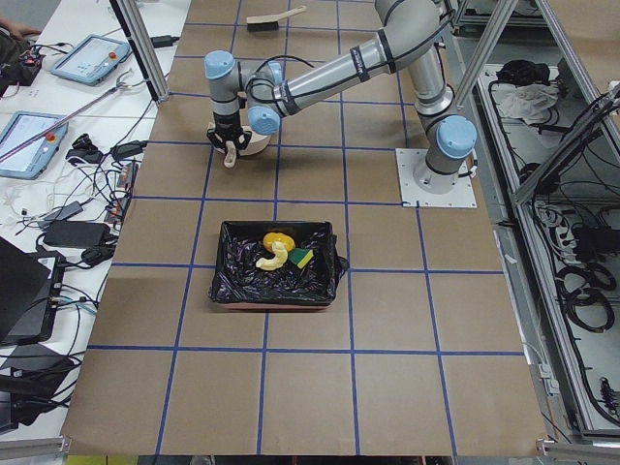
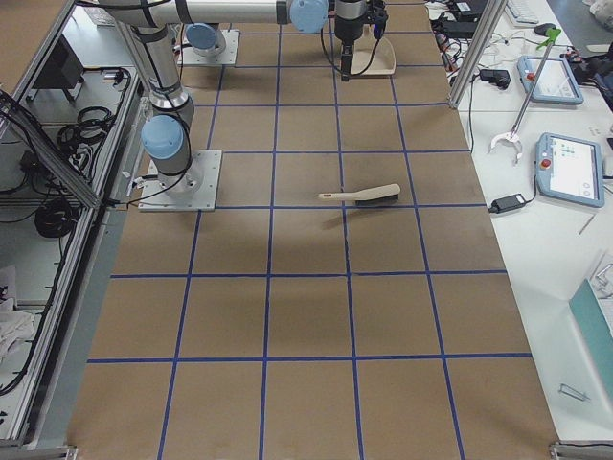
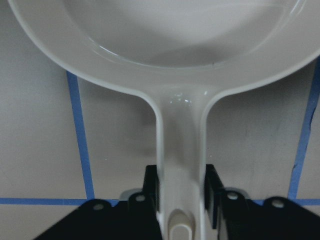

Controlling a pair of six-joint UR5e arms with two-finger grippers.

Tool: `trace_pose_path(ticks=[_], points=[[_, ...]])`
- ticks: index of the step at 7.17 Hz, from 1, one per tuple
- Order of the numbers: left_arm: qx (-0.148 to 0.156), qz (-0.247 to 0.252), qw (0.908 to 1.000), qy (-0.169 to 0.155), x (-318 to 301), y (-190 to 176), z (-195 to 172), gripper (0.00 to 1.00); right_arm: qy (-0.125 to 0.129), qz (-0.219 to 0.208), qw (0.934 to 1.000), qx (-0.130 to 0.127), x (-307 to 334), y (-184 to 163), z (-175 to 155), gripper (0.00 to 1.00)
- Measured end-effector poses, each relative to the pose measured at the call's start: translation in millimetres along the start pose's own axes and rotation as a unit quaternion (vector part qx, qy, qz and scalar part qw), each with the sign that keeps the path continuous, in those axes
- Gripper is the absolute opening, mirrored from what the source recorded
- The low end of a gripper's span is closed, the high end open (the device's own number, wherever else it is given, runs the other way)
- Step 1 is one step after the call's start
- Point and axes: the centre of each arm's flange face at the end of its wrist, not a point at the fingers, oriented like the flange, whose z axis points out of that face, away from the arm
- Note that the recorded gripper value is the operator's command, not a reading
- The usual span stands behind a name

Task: Sweep and dump trash into bin
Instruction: 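Lower the empty dustpan onto the table with the left gripper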

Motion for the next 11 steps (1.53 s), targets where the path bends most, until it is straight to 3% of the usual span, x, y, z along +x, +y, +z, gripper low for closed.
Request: trace_pose_path(ticks=[1, 2, 5, 11], points=[[0.000, 0.002, 1.0000, 0.004, 2, 0, 1, 0.35, 0.000, 0.000, 1.0000, 0.000, 0, 0, 0, 1.00], [0.000, 0.002, 1.0000, 0.008, 4, 0, 3, 0.42, 0.000, 0.000, 1.0000, 0.000, 0, 0, 0, 1.00], [0.000, -0.003, 0.9999, 0.010, 11, 3, 1, 0.51, -0.001, -0.004, 1.0000, 0.000, -1, 0, 0, 1.00], [-0.002, -0.007, 0.9999, -0.007, 12, -1, -20, 0.54, 0.005, -0.019, 0.9998, 0.006, 0, -1, -1, 1.00]])
